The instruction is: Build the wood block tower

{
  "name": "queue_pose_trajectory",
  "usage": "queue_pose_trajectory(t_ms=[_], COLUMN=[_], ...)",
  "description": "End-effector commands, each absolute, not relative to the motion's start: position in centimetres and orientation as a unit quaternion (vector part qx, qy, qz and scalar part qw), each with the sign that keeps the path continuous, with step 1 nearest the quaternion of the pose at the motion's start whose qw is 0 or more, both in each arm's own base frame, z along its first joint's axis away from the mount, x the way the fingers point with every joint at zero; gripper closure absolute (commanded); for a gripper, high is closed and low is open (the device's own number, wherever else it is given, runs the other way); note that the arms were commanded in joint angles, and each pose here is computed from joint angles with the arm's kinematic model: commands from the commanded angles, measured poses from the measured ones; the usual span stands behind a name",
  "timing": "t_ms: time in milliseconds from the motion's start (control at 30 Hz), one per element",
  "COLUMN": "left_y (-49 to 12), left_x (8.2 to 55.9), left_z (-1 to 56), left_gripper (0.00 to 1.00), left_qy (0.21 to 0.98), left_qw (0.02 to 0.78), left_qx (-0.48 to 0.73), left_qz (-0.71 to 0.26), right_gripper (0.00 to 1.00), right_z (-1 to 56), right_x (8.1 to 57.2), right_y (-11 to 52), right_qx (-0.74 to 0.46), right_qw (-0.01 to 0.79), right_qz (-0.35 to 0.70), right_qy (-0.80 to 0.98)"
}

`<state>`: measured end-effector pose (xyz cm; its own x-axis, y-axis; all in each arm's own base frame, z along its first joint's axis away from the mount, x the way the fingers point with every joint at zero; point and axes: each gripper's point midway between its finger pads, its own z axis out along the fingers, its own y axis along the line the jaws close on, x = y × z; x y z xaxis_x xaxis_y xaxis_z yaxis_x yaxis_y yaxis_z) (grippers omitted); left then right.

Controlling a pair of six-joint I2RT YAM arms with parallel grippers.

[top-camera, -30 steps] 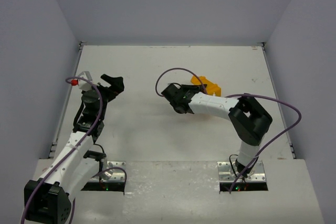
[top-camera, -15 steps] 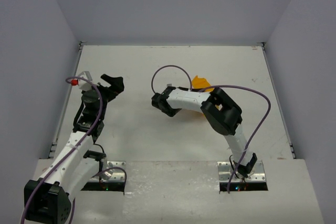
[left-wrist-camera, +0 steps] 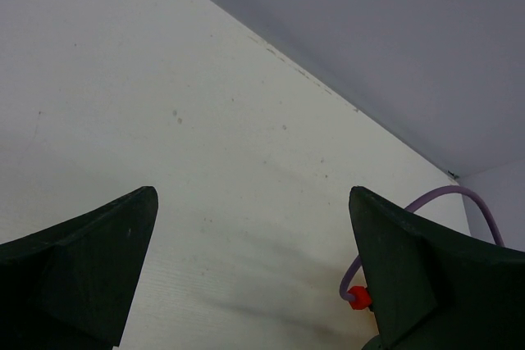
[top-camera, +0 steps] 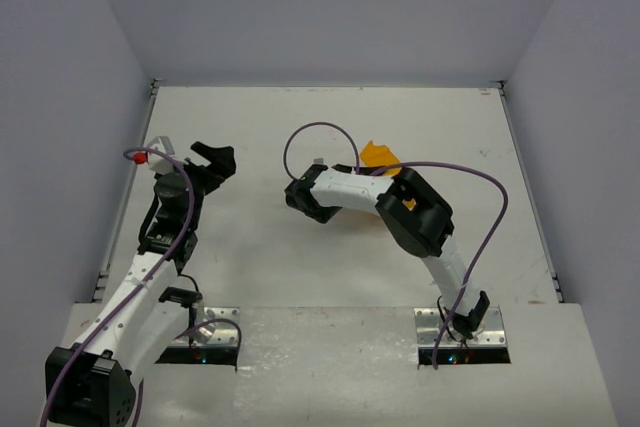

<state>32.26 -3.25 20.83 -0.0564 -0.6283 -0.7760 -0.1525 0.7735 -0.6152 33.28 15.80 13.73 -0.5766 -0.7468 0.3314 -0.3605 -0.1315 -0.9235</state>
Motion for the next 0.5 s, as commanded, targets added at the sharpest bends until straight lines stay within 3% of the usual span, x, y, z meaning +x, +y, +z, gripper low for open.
queue_pose_trajectory(t_ms=[0,133,233,467], left_y=[-3.3,-3.5,-3.3,-3.3], left_x=[32.6,32.8,33.0,33.1], left_z=[23.3,23.1,22.9,22.6], left_gripper=[0.0,0.0,0.0,0.0], left_qy=[0.683,0.687,0.692,0.693], left_qw=[0.647,0.644,0.639,0.639], left_qx=[-0.273,-0.27,-0.272,-0.272], left_qz=[-0.201,-0.202,-0.195,-0.193], right_gripper=[1.0,1.0,1.0,1.0], right_z=[16.7,15.7,11.9,10.5], right_x=[32.0,31.3,31.0,31.9], right_y=[14.5,13.6,12.8,14.0], right_qx=[-0.506,-0.525,-0.6,-0.624], right_qw=[0.072,0.038,-0.028,-0.011], right_qz=[-0.659,-0.649,-0.615,-0.612], right_qy=[0.551,0.549,0.511,0.486])
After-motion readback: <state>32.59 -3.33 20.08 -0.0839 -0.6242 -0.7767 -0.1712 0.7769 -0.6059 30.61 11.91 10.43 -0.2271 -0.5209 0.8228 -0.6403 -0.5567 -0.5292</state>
